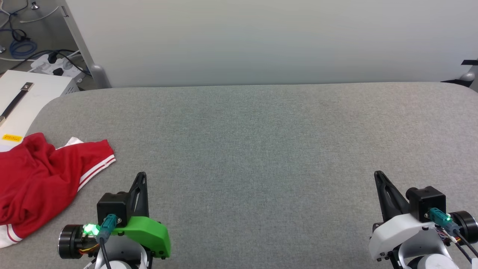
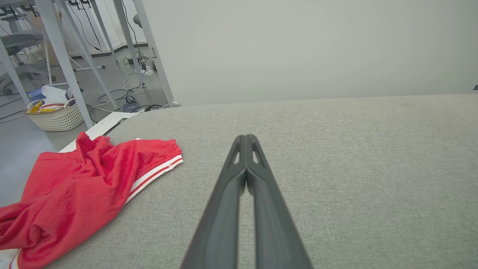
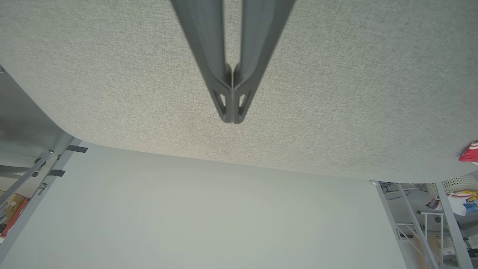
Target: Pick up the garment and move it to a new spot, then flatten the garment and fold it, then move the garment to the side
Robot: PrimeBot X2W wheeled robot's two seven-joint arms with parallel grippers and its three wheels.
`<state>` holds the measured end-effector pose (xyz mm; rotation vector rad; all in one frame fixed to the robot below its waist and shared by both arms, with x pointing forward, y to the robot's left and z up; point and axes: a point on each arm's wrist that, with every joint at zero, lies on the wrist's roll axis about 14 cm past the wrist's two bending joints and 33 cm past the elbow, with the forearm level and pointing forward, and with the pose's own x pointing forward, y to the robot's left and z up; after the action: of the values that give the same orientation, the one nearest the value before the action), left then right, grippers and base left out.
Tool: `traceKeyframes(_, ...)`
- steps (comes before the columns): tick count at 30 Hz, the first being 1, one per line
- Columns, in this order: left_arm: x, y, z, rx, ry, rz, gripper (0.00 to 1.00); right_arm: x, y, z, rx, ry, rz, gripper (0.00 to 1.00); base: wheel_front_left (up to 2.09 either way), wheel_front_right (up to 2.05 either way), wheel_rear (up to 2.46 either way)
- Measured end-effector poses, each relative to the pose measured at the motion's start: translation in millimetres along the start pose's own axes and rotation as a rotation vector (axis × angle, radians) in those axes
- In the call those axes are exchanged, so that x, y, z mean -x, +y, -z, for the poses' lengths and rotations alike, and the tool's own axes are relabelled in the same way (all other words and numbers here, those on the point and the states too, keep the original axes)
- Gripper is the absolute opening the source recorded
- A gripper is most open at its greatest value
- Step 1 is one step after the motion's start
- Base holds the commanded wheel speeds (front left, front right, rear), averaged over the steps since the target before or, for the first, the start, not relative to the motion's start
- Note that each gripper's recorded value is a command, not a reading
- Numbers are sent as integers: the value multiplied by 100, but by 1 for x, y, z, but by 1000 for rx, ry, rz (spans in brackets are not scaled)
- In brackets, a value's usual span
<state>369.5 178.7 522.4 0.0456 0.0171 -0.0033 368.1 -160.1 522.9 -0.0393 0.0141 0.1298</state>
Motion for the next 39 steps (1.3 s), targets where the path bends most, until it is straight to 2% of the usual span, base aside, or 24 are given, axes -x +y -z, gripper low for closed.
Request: traceKeyframes(39,0,0,0,0,0,0,0,0,0,0,0,0,0,0,0,0,0)
